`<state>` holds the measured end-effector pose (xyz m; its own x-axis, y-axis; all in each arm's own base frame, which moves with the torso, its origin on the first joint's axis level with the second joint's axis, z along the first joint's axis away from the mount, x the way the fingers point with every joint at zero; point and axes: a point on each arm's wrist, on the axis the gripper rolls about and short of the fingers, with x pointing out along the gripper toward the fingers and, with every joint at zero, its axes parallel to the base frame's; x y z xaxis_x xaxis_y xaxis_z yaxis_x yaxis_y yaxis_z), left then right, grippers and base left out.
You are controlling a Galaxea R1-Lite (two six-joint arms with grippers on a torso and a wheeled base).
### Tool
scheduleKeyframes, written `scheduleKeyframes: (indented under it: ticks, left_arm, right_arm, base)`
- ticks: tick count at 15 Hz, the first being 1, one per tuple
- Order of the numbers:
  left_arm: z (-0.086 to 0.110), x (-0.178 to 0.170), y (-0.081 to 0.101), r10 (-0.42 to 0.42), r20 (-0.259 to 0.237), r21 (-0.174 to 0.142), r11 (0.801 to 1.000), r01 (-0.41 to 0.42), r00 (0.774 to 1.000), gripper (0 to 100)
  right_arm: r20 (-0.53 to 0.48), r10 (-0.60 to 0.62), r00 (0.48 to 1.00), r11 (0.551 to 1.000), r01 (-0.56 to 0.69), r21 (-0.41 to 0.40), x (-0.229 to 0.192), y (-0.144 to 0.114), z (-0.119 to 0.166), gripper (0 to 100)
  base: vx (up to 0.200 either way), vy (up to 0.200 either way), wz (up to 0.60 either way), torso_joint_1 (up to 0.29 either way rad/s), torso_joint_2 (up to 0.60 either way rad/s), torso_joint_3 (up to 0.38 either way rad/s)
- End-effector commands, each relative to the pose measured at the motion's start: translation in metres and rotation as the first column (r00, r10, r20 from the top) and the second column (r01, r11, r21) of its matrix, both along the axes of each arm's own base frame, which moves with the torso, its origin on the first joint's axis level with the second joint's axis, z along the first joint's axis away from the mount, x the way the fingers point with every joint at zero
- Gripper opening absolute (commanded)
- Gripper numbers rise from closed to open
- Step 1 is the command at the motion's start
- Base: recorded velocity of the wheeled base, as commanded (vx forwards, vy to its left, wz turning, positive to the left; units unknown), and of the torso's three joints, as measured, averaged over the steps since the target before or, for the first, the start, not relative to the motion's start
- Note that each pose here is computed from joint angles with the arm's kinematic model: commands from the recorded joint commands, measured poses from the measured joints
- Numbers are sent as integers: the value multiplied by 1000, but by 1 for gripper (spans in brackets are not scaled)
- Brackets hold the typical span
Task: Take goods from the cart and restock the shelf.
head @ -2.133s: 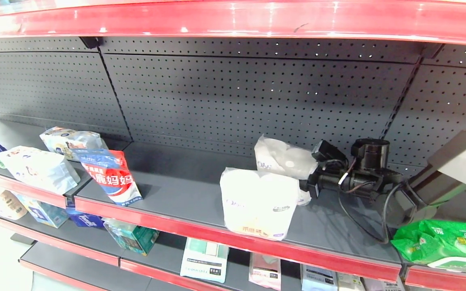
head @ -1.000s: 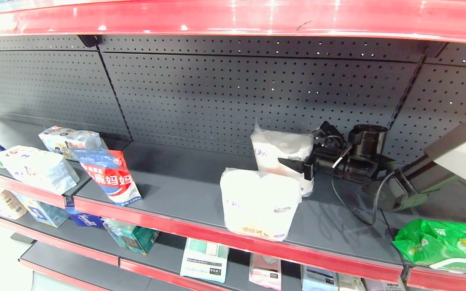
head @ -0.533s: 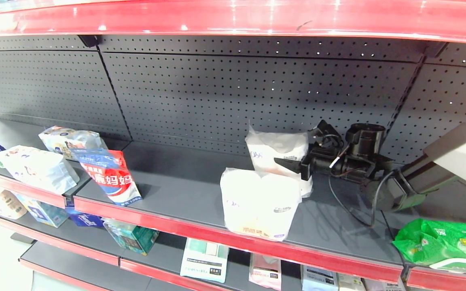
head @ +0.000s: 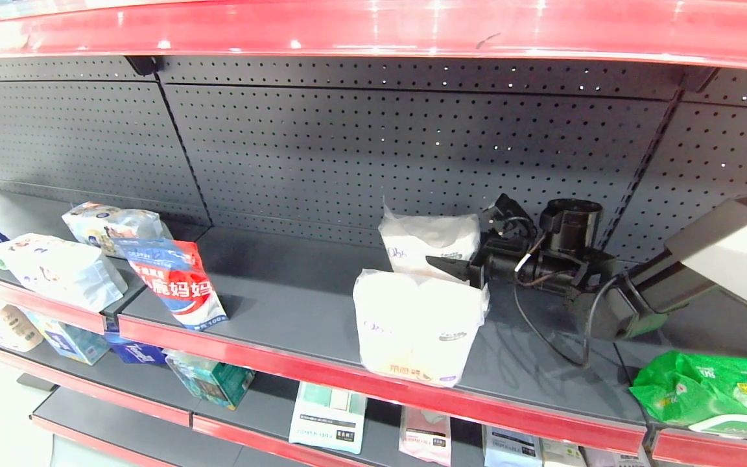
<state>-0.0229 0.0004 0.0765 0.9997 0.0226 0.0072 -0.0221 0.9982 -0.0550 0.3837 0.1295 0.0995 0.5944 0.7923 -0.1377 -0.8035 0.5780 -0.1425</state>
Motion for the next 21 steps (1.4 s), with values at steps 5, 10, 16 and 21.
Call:
scheduleKeyframes:
  ticks: [5,10,16,21]
  left_arm:
    - [0,0,0,0,0,0,1000,0,1000,100]
    - [0,0,0,0,0,0,1000,0,1000,100]
    - [0,0,0,0,0,0,1000,0,1000,100]
    - [0,0,0,0,0,0,1000,0,1000,100]
  right_arm:
    - [-12,-21,1000,992,19,-124,-11,-38,-31,0]
    - [32,27,999,990,-22,-138,-9,-62,-32,0]
    - [12,99,995,989,-97,-110,-11,-54,-34,0]
    - [7,137,991,986,-135,-100,-12,-39,-34,0]
  base:
    - [0,0,0,0,0,0]
    - [0,0,0,0,0,0]
    - [0,0,0,0,0,0]
    - [0,0,0,0,0,0]
